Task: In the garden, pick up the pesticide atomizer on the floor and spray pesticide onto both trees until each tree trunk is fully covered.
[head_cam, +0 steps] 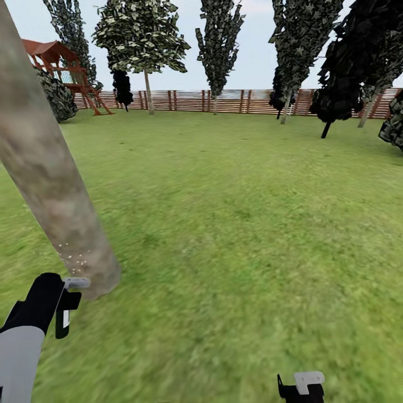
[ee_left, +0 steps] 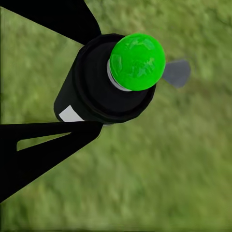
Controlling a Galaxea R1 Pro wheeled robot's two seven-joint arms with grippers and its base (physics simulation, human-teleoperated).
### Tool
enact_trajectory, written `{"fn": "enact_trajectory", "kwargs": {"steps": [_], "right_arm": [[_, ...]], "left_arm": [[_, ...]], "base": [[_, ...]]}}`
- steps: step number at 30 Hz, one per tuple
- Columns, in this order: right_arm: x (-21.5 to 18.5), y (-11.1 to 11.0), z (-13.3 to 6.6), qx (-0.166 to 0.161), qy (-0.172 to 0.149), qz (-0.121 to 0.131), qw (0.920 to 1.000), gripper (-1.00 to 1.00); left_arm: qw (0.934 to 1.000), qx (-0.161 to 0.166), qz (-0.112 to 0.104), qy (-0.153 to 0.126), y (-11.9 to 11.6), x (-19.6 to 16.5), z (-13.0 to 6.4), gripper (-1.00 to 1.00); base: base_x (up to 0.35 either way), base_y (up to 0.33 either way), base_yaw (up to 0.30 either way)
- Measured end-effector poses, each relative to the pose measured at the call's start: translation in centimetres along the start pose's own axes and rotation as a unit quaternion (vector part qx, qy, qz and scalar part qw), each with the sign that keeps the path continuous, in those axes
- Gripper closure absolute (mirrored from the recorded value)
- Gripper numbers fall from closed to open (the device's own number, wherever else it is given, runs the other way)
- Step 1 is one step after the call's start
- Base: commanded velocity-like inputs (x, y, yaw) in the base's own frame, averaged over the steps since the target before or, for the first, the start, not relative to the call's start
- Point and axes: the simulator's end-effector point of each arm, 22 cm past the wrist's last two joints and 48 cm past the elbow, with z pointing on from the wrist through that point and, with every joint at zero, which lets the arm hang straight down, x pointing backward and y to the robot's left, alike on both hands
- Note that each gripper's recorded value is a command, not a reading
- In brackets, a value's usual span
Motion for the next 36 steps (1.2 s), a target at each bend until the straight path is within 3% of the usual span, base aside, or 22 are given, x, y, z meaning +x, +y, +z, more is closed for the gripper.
{"fn": "enact_trajectory", "kwargs": {"steps": [7,15,31,36], "right_arm": [[0.0,0.0,0.0,0.0,0.0,0.0,1.0,-1.0],[0.0,-0.1,0.0,0.001,0.0,-0.001,1.0,-1.0],[0.0,-0.1,0.0,0.001,0.0,0.0,1.0,-1.0],[0.0,0.0,0.0,0.001,0.0,0.0,1.0,-1.0]], "left_arm": [[1.0,-0.003,-0.006,0.007,0.7,1.3,0.6,1.0],[1.0,0.0,-0.005,0.007,0.4,1.4,0.7,1.0],[1.0,0.0,-0.007,0.005,0.5,1.3,0.6,1.0],[0.9997,-0.023,-0.008,0.004,1.5,1.3,0.5,1.0]], "base": [[0.143,-0.254,0.242],[0.212,-0.211,0.022],[0.042,-0.267,0.052],[0.168,-0.128,0.27]]}}
